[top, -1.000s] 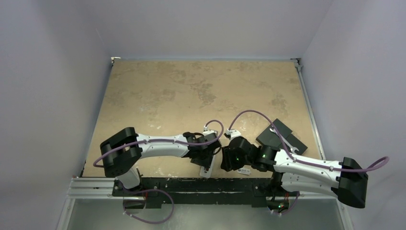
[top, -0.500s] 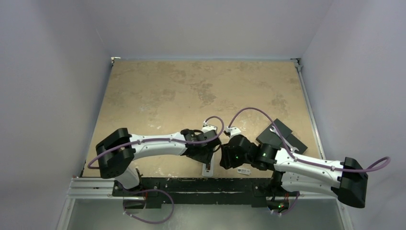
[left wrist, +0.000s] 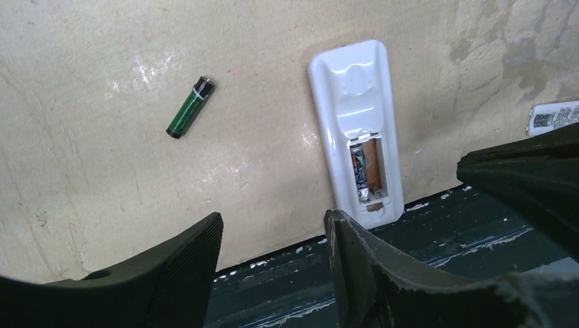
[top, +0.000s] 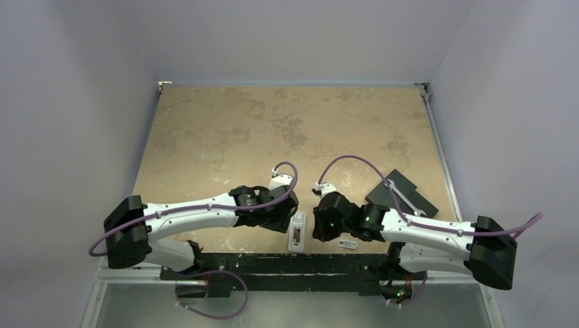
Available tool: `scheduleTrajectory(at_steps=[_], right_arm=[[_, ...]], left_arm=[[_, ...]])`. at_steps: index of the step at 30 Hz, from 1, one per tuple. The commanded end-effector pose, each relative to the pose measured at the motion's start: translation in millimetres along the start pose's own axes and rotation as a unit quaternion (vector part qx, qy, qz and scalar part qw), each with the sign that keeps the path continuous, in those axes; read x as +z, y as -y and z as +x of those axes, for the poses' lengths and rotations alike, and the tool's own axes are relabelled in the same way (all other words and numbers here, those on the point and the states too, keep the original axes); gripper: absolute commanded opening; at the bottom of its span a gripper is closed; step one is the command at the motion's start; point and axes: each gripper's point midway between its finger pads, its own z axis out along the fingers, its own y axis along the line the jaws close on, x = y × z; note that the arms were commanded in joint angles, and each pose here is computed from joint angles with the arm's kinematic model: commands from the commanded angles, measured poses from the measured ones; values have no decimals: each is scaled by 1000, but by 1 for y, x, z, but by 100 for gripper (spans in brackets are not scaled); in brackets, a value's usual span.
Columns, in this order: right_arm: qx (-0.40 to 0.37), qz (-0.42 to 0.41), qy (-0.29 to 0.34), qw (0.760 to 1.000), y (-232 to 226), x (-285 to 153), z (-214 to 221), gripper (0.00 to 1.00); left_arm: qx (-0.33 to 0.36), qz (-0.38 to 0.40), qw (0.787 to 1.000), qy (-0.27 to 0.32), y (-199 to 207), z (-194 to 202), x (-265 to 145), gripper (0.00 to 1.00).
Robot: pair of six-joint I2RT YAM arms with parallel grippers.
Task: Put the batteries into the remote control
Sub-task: Adjust the remote control at the center of the board.
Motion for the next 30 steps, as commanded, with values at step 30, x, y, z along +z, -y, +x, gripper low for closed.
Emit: scheduleTrajectory(at_steps=[30], right_arm=[[19, -60, -58, 996, -62, 67, 36, 1]], left_arm=[[-64, 3, 996, 57, -36, -4, -19, 68]])
